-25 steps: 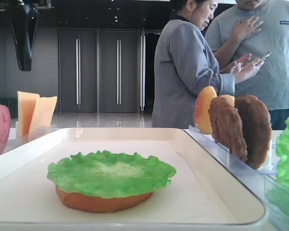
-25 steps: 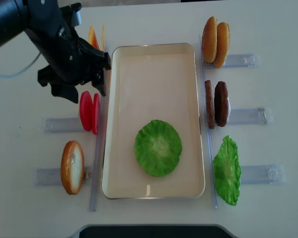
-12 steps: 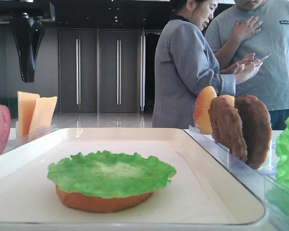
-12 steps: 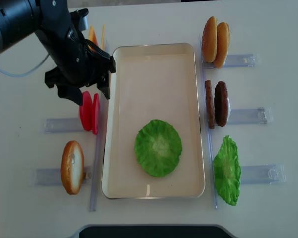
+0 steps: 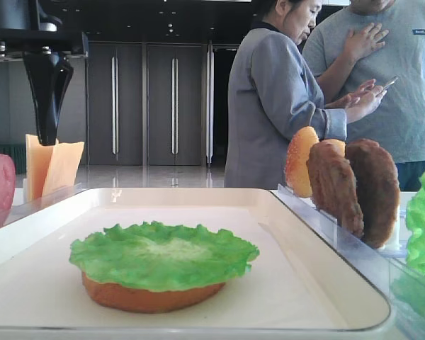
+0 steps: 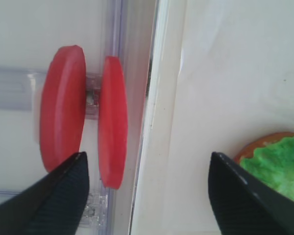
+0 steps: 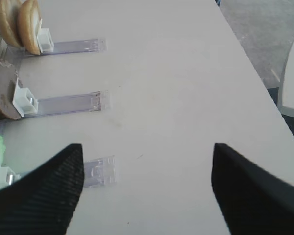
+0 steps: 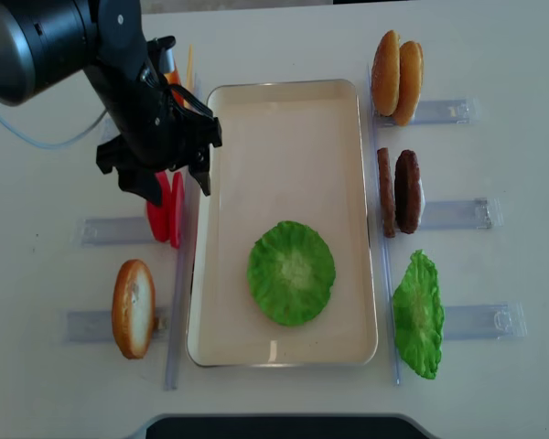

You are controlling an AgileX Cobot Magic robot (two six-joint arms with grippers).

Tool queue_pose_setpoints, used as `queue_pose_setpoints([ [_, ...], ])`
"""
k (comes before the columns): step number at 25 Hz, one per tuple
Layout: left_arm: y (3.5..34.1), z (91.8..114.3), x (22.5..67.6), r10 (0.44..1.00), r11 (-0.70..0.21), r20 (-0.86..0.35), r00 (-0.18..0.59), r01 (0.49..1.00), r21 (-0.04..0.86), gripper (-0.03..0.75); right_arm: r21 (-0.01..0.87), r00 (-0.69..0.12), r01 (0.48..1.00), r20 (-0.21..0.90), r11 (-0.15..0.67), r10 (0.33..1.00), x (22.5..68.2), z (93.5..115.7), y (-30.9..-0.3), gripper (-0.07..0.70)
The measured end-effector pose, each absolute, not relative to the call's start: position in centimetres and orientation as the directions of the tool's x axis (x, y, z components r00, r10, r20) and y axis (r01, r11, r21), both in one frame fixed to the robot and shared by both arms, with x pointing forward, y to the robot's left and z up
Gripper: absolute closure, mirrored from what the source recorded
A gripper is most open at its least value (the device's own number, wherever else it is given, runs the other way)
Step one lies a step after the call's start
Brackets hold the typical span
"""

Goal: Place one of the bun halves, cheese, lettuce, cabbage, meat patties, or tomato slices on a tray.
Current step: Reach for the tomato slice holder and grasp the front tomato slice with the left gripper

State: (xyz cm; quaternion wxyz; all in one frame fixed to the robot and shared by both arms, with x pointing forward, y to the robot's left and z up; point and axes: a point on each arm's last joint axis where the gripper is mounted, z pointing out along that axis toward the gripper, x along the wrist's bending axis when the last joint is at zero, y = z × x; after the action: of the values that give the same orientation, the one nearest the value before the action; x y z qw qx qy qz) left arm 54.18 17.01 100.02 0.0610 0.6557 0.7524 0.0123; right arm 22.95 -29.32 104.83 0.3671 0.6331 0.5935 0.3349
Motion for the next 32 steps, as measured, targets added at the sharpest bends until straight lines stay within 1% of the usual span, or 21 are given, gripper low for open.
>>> queue_pose_setpoints([
  [16, 17.1, 100.0, 54.3, 0.992, 0.118, -0.062, -0.112, 0.987, 0.108, 0.14, 0.862, 0.071, 0.506, -0.012, -0.026, 0.997, 22.9, 104.8, -29.3, 0.118],
  [22, 17.0, 98.7, 54.6, 0.994, 0.105, -0.042, -0.102, 0.992, 0.075, 0.14, 0.862, 0.071, 0.506, -0.012, -0.026, 0.997, 22.9, 104.8, -29.3, 0.118],
  [32, 17.0, 98.7, 54.4, 0.996, 0.084, -0.028, -0.083, 0.995, 0.053, 0.14, 0.862, 0.071, 0.506, -0.012, -0.026, 0.997, 22.9, 104.8, -29.3, 0.118],
])
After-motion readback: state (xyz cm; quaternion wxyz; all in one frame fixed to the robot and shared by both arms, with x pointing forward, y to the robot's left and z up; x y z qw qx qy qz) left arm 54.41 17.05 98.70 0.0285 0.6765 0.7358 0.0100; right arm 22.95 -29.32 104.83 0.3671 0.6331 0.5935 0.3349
